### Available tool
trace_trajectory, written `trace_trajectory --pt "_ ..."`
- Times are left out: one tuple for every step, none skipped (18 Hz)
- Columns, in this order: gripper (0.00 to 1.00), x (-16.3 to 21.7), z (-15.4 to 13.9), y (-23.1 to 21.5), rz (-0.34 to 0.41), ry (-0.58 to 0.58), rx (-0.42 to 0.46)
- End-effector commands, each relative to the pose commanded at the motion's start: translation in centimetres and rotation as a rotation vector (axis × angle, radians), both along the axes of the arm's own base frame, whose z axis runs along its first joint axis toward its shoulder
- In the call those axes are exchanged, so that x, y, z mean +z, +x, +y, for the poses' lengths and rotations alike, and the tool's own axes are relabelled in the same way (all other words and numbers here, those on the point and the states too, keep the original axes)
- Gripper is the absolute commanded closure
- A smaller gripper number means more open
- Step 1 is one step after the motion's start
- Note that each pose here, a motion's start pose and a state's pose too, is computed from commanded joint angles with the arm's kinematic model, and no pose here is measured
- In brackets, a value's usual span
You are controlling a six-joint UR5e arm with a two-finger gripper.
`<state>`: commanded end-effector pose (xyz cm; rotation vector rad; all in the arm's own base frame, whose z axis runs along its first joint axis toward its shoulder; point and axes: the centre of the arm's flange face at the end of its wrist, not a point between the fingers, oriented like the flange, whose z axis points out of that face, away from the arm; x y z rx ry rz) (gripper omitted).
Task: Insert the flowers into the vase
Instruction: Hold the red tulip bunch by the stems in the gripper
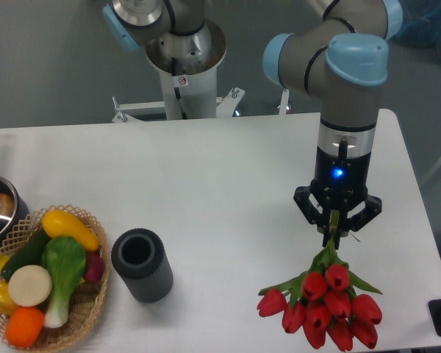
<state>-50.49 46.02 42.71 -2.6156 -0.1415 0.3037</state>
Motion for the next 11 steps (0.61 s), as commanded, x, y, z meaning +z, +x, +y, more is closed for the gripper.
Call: trace_trajectory --pt "0.98 -0.5 0.0 0.2 -0.007 -0.007 0.000" --pt "0.98 -0.5 0.1 0.3 -0.007 -0.006 -0.004" --pt "0.98 -0.3 0.2 0.1 -0.004 -0.002 -0.003" --pt "0.98 -0.2 0.2 0.2 -0.003 -0.002 -0.003" --pt "0.98 -0.3 0.2 0.2 -0.004 -0.003 -0.003" --pt "0.98 -0.3 0.2 0.2 -0.001 -0.002 -0.003" --pt "0.98 -0.2 0.3 0.2 0.001 0.000 -0.004" --pt "0.98 -0.1 0.4 0.3 0.003 0.003 -0.006" --pt "0.98 -0.1 0.6 0.5 -0.002 0.011 -0.013" --pt "0.98 0.1 1.0 0.9 -0.012 0.031 -0.022" --pt "0.98 0.4 1.3 1.1 -0.030 0.059 -0.019"
